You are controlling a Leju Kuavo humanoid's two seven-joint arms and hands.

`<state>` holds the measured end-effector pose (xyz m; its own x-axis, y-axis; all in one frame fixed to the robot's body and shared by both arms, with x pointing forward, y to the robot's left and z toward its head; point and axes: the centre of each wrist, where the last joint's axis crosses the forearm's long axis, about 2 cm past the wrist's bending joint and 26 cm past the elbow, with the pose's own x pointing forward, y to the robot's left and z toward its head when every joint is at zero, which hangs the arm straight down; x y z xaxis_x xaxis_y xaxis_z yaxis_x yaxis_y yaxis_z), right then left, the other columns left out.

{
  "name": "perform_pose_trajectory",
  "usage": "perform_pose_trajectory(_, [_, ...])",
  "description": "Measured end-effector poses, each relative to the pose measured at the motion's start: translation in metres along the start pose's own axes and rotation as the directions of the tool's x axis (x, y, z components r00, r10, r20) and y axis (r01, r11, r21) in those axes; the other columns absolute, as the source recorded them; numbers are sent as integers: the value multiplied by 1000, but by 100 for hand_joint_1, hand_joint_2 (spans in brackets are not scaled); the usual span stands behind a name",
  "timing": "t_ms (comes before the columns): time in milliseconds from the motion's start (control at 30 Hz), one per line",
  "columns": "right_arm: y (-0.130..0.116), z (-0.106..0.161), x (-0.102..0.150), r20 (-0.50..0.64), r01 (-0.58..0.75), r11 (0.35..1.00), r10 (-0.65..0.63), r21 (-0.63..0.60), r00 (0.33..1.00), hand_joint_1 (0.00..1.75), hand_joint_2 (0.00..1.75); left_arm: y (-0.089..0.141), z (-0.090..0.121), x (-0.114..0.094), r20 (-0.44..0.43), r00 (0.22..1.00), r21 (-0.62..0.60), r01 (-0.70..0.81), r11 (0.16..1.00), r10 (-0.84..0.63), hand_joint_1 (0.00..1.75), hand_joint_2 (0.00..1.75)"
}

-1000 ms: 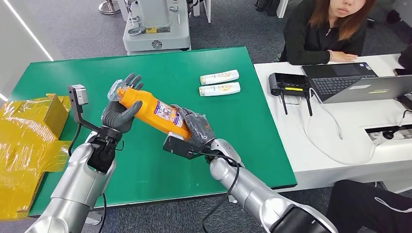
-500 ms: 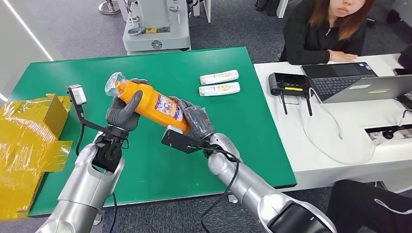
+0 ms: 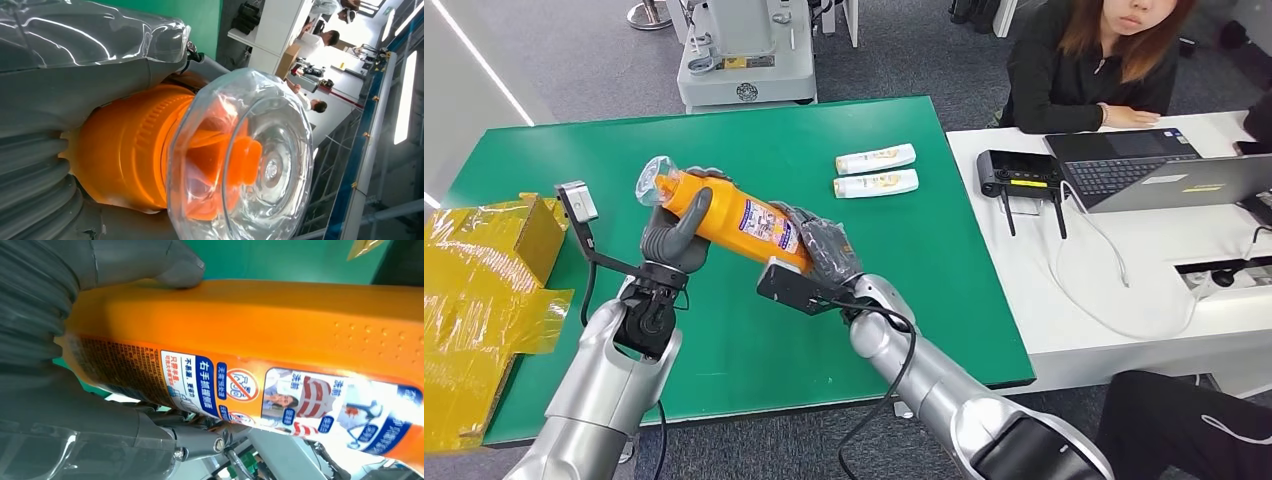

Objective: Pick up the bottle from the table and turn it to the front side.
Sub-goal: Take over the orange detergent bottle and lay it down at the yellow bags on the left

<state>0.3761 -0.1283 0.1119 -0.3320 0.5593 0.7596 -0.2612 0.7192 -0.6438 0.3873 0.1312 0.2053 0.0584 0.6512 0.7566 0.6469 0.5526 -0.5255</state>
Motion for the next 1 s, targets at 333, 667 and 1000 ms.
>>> perform_pose_trajectory(333, [-1,0,-1,3,49,999,-49,-16,999,0,175,-7,-1,-6,79,996,63,32,998,-37,175,175])
perform_pose_trajectory(667, [0,-8,11,56,97,995,-95,-30,994,0,175,-4,4,-8,148,950,130,259,957,-277,175,175])
perform_pose_trajectory(1000, [3,-4,17,109,146,987,-138,-68,984,0,175,14,11,5,171,891,180,391,903,-420,175,175])
